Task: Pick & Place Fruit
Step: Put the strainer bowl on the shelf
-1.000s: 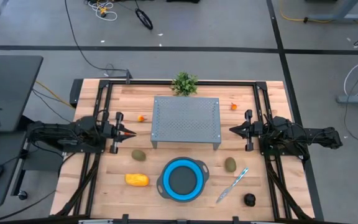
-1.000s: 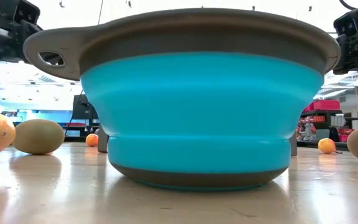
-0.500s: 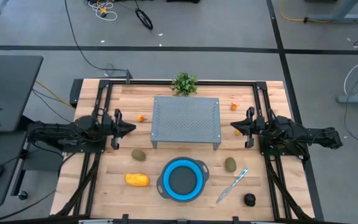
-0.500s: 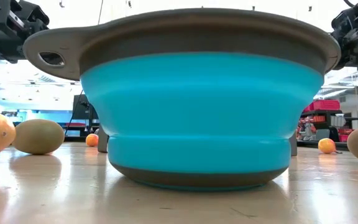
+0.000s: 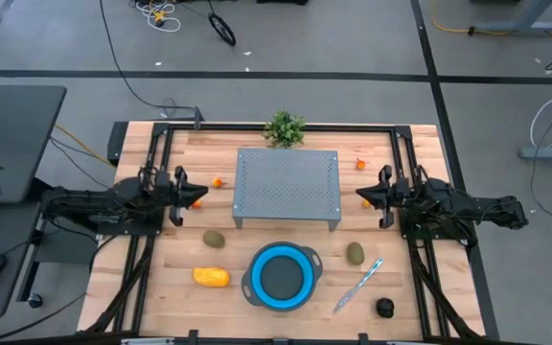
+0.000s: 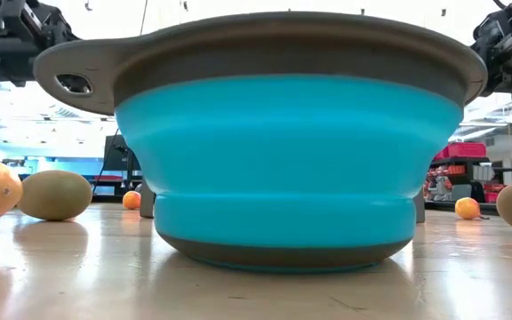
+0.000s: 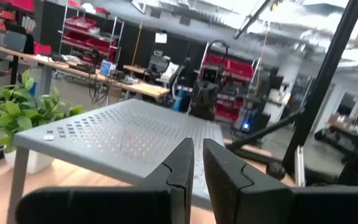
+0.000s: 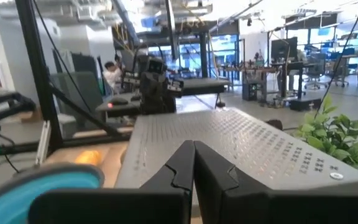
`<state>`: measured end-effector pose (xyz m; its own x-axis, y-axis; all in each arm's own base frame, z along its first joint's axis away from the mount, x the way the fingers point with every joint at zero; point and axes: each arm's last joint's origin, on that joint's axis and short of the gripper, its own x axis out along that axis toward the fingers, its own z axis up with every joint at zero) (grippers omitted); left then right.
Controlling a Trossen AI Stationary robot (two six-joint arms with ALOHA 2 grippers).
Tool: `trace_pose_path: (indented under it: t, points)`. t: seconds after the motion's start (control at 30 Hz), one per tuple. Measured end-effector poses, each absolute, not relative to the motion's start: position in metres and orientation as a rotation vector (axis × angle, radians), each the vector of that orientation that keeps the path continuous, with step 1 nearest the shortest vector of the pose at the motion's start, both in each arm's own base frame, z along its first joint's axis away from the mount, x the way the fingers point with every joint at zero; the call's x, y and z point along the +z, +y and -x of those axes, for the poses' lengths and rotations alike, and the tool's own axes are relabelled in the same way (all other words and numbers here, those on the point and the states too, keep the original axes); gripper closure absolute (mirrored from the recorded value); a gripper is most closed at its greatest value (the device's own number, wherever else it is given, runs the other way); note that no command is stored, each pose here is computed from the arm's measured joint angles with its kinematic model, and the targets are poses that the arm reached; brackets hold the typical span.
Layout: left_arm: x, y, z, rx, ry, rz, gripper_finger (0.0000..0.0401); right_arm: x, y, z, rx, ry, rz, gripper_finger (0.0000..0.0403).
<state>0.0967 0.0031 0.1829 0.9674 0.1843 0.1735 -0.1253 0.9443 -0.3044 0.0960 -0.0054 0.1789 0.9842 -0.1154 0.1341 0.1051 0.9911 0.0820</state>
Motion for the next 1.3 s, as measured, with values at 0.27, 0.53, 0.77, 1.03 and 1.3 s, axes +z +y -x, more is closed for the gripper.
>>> trace_pose_path:
  t: [0.27,0.53,0.77,1.03,1.3]
  points:
    - [0.201,0.003,-0.094,0.16,-0.215,0.273,0.0356,0.19,-0.007,-0.094,-0.152,-0.26,-0.086,0.0387]
    - [0.219,0.003,-0.095,0.159,-0.216,0.272,0.0356,0.204,-0.007,-0.092,-0.157,-0.245,-0.105,0.0387]
    - [0.232,0.003,-0.099,0.149,-0.2,0.268,0.0356,0.225,-0.007,-0.092,-0.161,-0.169,-0.098,0.0387]
    - [0.257,0.002,-0.103,0.146,-0.145,0.26,0.0356,0.259,-0.007,-0.091,-0.154,-0.123,-0.095,0.0387]
    - [0.297,0.002,-0.102,0.15,-0.129,0.22,0.0356,0.295,-0.006,-0.088,-0.156,-0.096,-0.064,0.0387]
